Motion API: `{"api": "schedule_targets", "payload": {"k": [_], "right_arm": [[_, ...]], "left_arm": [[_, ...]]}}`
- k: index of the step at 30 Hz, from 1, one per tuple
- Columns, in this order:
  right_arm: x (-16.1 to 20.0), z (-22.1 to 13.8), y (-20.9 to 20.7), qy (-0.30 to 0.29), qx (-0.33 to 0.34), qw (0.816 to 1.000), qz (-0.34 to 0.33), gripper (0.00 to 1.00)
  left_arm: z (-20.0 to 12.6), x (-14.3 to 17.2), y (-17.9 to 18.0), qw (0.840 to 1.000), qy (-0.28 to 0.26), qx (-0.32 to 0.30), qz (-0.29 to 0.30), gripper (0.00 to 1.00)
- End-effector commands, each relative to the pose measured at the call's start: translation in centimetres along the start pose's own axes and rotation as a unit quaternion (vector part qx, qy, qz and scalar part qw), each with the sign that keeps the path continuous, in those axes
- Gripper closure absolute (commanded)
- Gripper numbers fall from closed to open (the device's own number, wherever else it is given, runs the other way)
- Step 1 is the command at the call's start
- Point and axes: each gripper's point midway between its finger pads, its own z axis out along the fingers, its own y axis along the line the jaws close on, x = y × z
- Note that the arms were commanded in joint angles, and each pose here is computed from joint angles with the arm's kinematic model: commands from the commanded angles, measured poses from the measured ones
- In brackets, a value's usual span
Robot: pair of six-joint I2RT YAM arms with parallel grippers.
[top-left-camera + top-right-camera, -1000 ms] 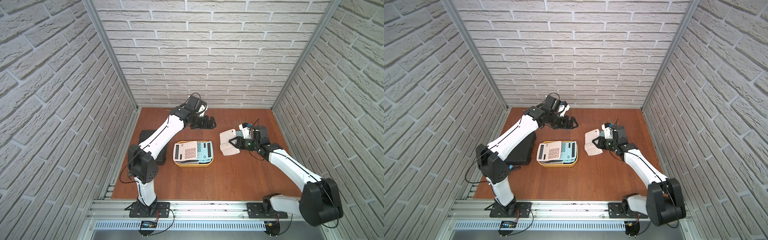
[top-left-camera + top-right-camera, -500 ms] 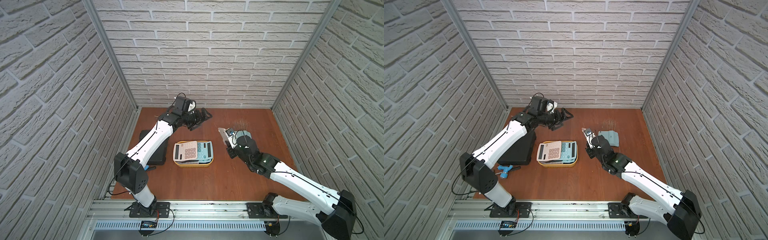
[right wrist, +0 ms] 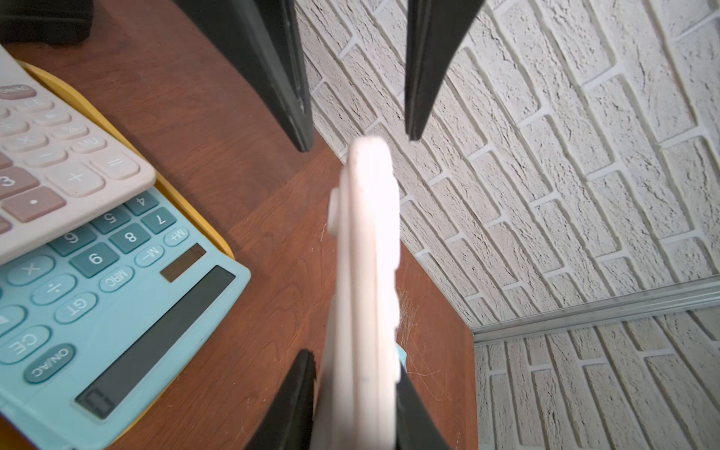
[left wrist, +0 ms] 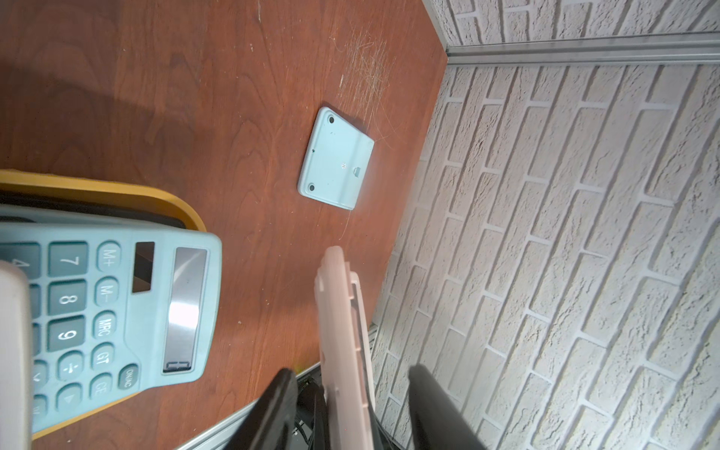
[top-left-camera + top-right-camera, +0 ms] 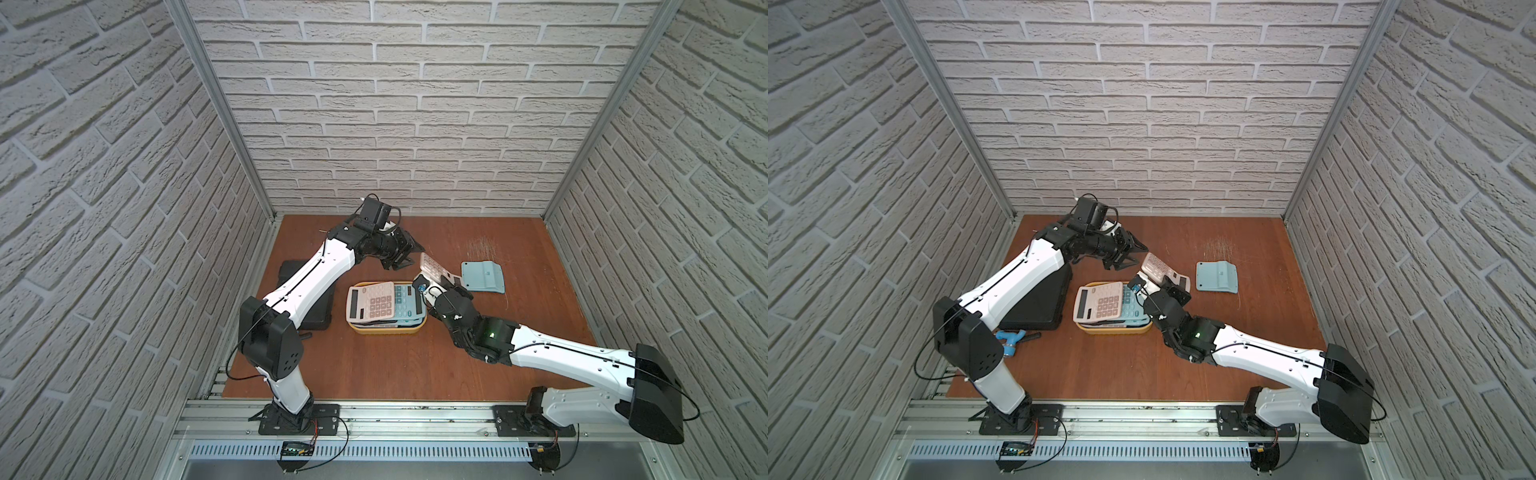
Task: Put the calculator in the storage box
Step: Pick up the calculator at the center of the board.
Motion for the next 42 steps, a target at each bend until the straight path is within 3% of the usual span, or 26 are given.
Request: {"api": "schedule_targets", "payload": {"k": [1, 10, 18, 21, 25, 27, 29, 35, 39, 42], "right_arm": [[-1.6, -0.6, -1.7, -0.028, 0.03, 0.999, 0.031, 0.94], [-1.5, -0.7, -1.2, -0.037, 0.018, 0.999, 0.032, 0.94], [-1.5, -0.6, -0.4, -0.042, -0.002, 0.998, 0.04, 0.89], [-1.6, -0.5, -0.4, -0.041, -0.001, 0.998, 0.048, 0.72], [-1.7, -0.8, -0.6, -0.04, -0.011, 0.997, 0.067, 0.22], [-1.4, -1.2, -0.6, -0.037, -0.022, 0.996, 0.083, 0.07], [-0.9, -1.4, -0.5, -0.033, -0.039, 0.993, 0.111, 0.0], [2.7, -0.8, 0.1, 0.023, -0.117, 0.962, 0.245, 0.0], [3.9, -0.3, 0.6, 0.055, -0.201, 0.915, 0.345, 0.01], [3.5, -0.5, 0.7, 0.062, -0.257, 0.881, 0.392, 0.01]], "left_arm": [[1.3, 0.6, 0.3, 1.0, 0.024, -0.001, -0.009, 0.55], [2.8, 1.2, -0.6, 0.999, 0.043, 0.005, -0.009, 0.55], [3.2, 1.3, -1.0, 0.999, 0.05, 0.012, -0.003, 0.98], [3.0, 1.3, -1.2, 0.999, 0.048, 0.015, 0.002, 1.0], [1.6, 0.1, -1.8, 0.999, 0.017, 0.025, 0.032, 1.0], [0.2, -1.4, -1.7, 0.998, -0.022, 0.026, 0.055, 1.0], [-1.4, -2.8, -1.2, 0.995, -0.065, 0.026, 0.076, 1.0], [-5.5, -6.1, 1.5, 0.98, -0.163, 0.01, 0.112, 1.0], [-5.8, -6.1, 2.4, 0.98, -0.152, 0.03, 0.125, 1.0], [-5.5, -5.5, 1.3, 0.974, -0.143, 0.093, 0.147, 1.0]]}}
